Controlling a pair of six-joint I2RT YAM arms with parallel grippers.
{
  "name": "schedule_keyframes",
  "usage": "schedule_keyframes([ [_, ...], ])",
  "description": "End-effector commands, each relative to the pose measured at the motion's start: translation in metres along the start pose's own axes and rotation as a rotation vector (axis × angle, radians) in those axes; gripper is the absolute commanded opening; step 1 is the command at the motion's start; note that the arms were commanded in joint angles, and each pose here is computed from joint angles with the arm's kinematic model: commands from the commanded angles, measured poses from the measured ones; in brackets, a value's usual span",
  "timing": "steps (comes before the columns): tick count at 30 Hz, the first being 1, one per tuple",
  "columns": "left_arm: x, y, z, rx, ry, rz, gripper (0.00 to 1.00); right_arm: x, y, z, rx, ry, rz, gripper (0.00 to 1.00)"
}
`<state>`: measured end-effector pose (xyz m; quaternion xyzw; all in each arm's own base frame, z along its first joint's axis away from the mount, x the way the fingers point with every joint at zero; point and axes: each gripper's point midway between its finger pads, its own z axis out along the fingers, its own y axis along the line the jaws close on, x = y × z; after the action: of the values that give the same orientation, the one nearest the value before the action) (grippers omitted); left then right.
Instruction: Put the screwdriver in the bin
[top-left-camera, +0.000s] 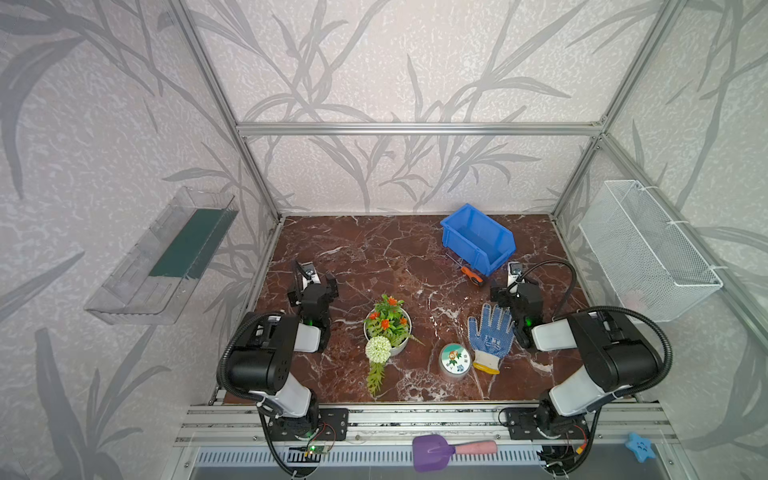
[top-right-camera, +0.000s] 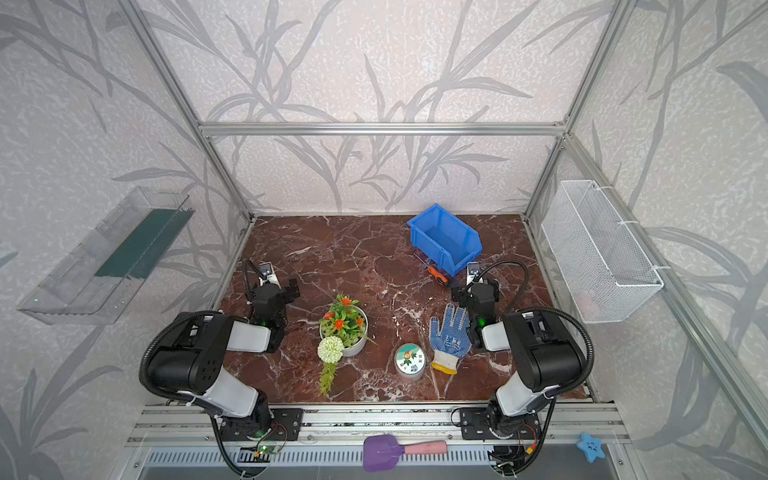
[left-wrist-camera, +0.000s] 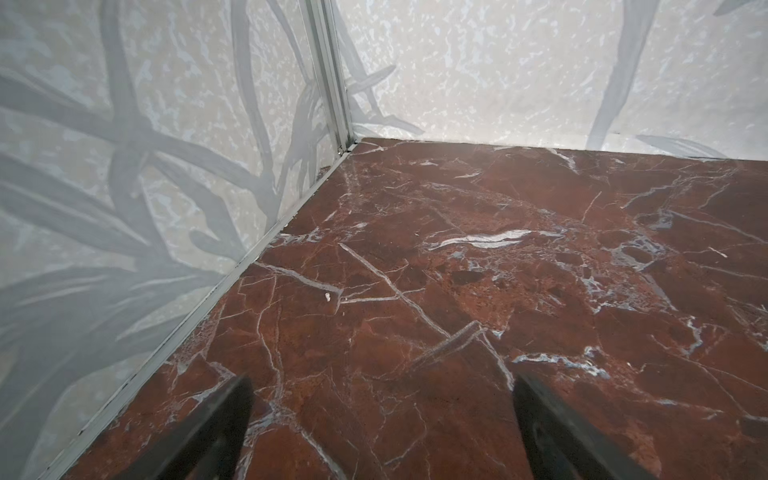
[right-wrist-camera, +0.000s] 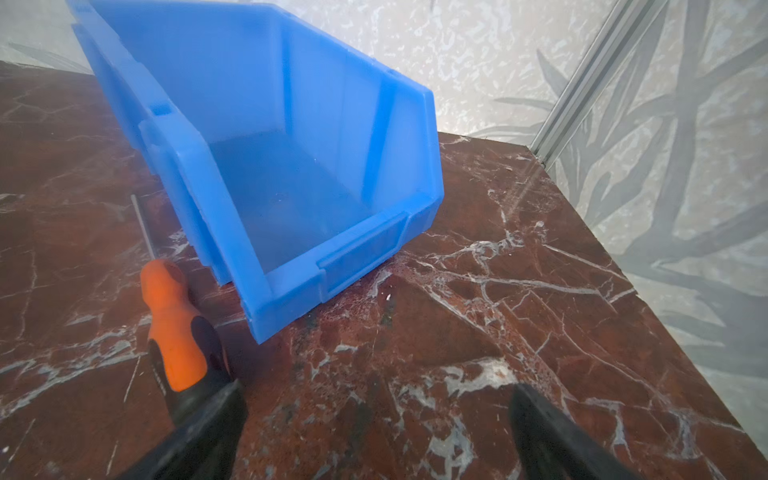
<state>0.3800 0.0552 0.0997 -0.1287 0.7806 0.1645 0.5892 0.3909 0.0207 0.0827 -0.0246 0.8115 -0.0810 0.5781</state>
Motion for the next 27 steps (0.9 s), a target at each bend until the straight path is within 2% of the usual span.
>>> schedule_keyframes([
  [1,-0.0047,0.0002,0.0027,-0.003,-0.008,-0.012,0.99,-0.0133,0.0004,-0.0014,-0.001,-0.045,0.001,0.99],
  [27,-0.0109,-0.0021,-0.0032,0.02,-0.037,-0.004,0.99,-0.0144,-0.0039,-0.0021,0.018,-0.048,0.009,0.99],
])
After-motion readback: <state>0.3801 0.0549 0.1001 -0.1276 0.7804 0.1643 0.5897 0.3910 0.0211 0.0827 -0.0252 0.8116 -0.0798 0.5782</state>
